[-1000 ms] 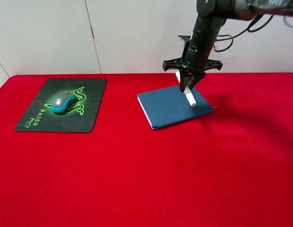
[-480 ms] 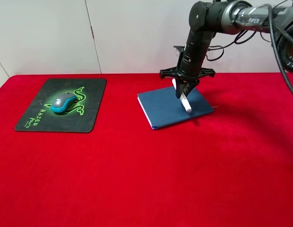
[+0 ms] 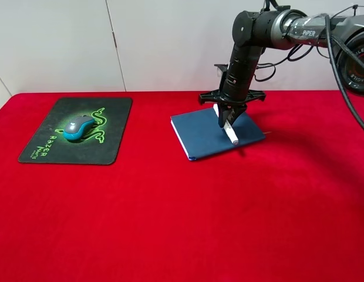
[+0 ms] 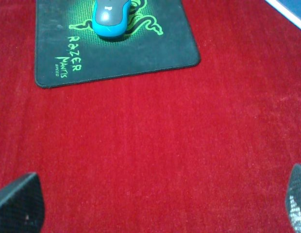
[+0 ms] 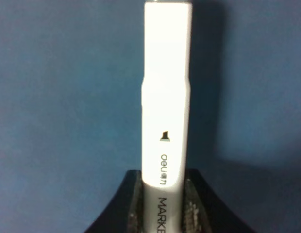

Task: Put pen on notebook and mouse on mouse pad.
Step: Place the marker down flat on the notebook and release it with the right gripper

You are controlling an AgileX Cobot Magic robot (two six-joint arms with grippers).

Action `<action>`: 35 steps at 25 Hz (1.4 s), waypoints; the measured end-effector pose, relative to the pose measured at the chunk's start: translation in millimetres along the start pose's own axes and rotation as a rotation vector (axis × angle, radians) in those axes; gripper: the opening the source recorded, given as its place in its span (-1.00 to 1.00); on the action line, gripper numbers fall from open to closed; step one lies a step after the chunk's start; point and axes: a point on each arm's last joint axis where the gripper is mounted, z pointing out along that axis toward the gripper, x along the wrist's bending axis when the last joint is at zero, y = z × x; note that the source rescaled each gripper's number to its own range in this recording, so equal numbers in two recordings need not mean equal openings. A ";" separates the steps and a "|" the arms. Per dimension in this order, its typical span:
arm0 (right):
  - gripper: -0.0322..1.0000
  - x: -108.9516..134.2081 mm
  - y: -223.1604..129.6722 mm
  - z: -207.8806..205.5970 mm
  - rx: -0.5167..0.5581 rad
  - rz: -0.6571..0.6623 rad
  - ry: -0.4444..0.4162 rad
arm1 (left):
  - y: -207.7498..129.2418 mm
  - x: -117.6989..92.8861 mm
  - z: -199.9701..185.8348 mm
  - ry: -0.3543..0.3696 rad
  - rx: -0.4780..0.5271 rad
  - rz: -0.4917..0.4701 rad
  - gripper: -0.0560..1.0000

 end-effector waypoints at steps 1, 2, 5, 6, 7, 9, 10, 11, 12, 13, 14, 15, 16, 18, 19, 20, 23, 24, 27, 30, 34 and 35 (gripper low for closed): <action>-0.93 0.0 0.0 0.0 0.000 0.000 0.000 | 0.0 0.0 0.0 0.000 0.000 0.000 0.99; -0.93 -0.1 0.0 0.4 0.001 -0.001 0.000 | 0.0 0.0 0.0 0.000 0.000 0.000 0.99; -0.93 -0.3 0.8 0.9 -0.007 -0.005 -0.003 | 0.0 0.0 0.0 0.000 0.000 0.000 0.99; -0.93 -0.3 1.3 0.9 -0.013 -0.005 -0.002 | 0.0 0.0 0.0 0.000 0.000 0.000 0.99; -0.93 -0.3 2.2 1.0 -0.022 -0.008 -0.002 | 0.0 0.0 0.0 0.000 0.000 0.000 0.99; -0.93 -0.2 3.3 1.4 -0.034 -0.011 -0.001 | 0.0 0.0 0.0 0.000 0.000 0.000 0.99; -0.93 -0.3 3.9 1.8 -0.039 -0.012 -0.001 | 0.0 0.0 0.0 0.000 0.000 0.000 0.99; -0.93 -0.2 4.5 1.8 -0.046 -0.013 0.000 | 0.0 0.0 0.0 0.000 0.000 0.000 0.99; -0.93 -0.2 4.8 1.7 -0.049 -0.013 0.000 | 0.0 0.0 0.0 0.000 0.000 0.000 0.99; -0.93 -0.1 5.0 1.7 -0.051 -0.014 0.000 | 0.0 0.0 0.0 0.000 0.000 0.000 0.99; -0.93 -0.1 5.1 1.7 -0.053 -0.015 0.000 | 0.0 0.0 0.0 0.000 0.000 0.000 0.99; -0.93 -0.1 5.2 1.7 -0.053 -0.016 0.000 | 0.0 0.0 0.0 0.000 0.000 0.000 0.99; -0.93 -0.1 5.2 1.7 -0.053 -0.016 0.000 | 0.0 0.0 0.0 0.000 0.000 0.000 0.99; -0.93 -0.1 5.2 1.7 -0.053 -0.016 0.000 | 0.0 0.0 0.0 0.000 0.000 0.000 0.99; -0.93 -0.1 5.2 1.7 -0.053 -0.016 0.000 | 0.0 0.0 0.0 0.000 0.000 0.000 0.99; -0.93 -0.1 5.2 1.7 -0.053 -0.016 0.000 | 0.0 0.0 0.0 0.000 0.000 0.000 0.99; -0.93 -0.1 5.2 1.7 -0.053 -0.017 0.000 | 0.0 0.0 0.0 0.000 0.000 0.000 0.99; -0.91 -0.1 5.2 1.7 -0.053 -0.017 0.000 | 0.0 0.0 0.0 0.000 0.000 0.000 0.99; -0.46 -0.1 5.2 1.7 -0.053 -0.019 0.000 | 0.0 0.0 0.0 0.000 0.000 0.000 0.99; 0.36 -0.3 5.5 1.7 -0.056 -0.021 -0.002 | 0.0 0.0 0.0 0.000 0.000 0.000 0.99; 0.92 -1.9 5.7 1.7 -0.059 -0.035 -0.020 | 0.0 0.0 0.0 0.000 0.000 0.000 0.99; 0.95 -2.4 5.8 1.7 -0.060 -0.038 -0.025 | 0.0 0.0 0.0 0.000 0.000 0.000 0.99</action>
